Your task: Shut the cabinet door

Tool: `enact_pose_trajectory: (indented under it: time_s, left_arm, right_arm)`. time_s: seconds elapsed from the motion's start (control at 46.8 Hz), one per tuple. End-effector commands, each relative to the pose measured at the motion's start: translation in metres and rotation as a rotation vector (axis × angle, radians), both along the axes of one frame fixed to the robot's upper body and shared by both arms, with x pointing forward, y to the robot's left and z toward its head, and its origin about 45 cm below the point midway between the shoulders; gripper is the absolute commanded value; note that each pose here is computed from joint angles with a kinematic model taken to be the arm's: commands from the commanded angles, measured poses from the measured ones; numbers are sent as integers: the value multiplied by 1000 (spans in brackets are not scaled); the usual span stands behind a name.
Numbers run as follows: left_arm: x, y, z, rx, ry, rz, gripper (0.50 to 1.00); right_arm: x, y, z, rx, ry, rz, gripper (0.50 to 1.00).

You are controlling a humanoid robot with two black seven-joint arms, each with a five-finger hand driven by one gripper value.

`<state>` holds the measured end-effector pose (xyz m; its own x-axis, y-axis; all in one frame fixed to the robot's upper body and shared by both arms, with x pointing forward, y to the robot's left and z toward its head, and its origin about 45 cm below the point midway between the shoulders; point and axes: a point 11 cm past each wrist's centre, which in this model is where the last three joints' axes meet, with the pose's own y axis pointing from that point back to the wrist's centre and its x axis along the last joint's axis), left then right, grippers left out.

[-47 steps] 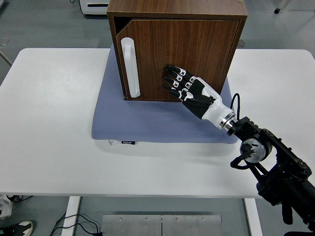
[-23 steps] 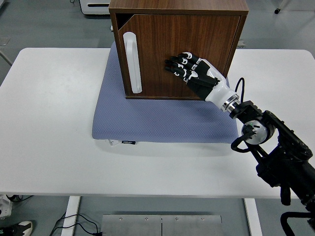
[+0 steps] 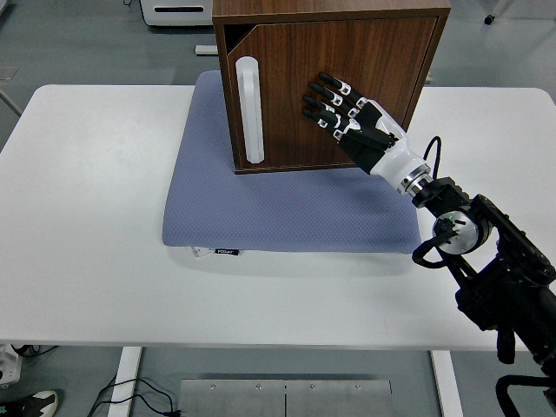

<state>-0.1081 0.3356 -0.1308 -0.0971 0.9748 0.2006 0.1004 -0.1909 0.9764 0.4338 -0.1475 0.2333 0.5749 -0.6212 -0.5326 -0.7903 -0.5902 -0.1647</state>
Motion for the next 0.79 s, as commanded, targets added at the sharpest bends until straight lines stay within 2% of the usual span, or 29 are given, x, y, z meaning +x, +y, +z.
enact_pose_trajectory:
  time_s: [0.0, 0.064, 0.214, 0.321, 0.491, 0.662, 0.769]
  left_arm:
    - [0, 0, 0, 0, -1, 0, 1000]
    - [0, 0, 0, 0, -1, 0, 1000]
    - [0, 0, 0, 0, -1, 0, 1000]
    - [0, 0, 0, 0, 1, 0, 1000]
    - [0, 0, 0, 0, 1, 0, 1000]
    - [0, 0, 0, 0, -1, 0, 1000]
    - [0, 0, 0, 0, -1, 0, 1000]
  right_arm:
    - [-5, 4, -1, 1, -4, 22, 1000]
    - [-13, 10, -6, 3, -4, 53, 1000]
    - [-25, 20, 0, 27, -29, 95, 1000]
    - [-33, 21, -3, 39, -28, 108, 1000]
    - [-45, -2, -13, 5, -29, 105, 1000]
    - [-54, -29, -23, -29, -14, 73, 1000]
    - [-59, -47, -25, -40, -13, 46, 1000]
